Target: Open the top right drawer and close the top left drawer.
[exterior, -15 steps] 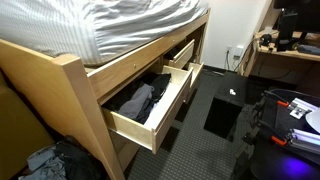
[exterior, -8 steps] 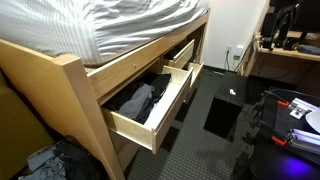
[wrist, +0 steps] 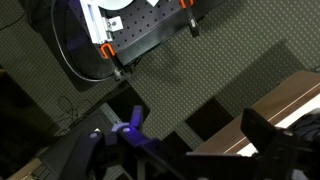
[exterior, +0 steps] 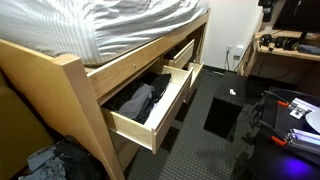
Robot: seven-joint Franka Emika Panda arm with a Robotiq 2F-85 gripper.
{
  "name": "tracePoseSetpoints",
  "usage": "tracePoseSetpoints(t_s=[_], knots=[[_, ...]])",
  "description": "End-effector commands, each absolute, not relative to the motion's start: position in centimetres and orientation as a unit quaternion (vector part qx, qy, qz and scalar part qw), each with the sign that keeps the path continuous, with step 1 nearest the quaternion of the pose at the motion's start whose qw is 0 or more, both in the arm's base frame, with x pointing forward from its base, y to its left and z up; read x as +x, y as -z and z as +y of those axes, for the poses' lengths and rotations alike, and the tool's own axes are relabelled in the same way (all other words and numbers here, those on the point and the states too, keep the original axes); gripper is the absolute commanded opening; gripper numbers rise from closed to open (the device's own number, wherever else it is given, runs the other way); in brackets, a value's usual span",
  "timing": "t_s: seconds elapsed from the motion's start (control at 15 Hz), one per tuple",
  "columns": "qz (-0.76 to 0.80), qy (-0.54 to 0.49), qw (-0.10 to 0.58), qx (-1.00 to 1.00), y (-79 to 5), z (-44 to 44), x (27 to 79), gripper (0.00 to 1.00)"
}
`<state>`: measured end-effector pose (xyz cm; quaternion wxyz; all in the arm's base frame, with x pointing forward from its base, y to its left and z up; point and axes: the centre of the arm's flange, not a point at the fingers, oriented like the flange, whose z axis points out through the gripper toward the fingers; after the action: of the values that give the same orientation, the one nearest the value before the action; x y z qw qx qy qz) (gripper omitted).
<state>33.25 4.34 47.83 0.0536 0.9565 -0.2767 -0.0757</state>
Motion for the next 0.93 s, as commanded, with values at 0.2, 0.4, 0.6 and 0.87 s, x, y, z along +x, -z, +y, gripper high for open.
tracePoseSetpoints(t_s=[0.2, 0.4, 0.6, 0.87], knots=[[-0.415, -0.03, 0.101, 0.904, -42.3, -8.3, 33.0, 1.0], [-0.481, -0.063, 0.118, 0.866, -40.2, -16.6, 31.4, 1.0], [-0.488, -0.048, 0.115, 0.864, -40.3, -16.5, 29.6, 1.0], [-0.503, -0.052, 0.115, 0.855, -39.7, -17.0, 28.5, 1.0]])
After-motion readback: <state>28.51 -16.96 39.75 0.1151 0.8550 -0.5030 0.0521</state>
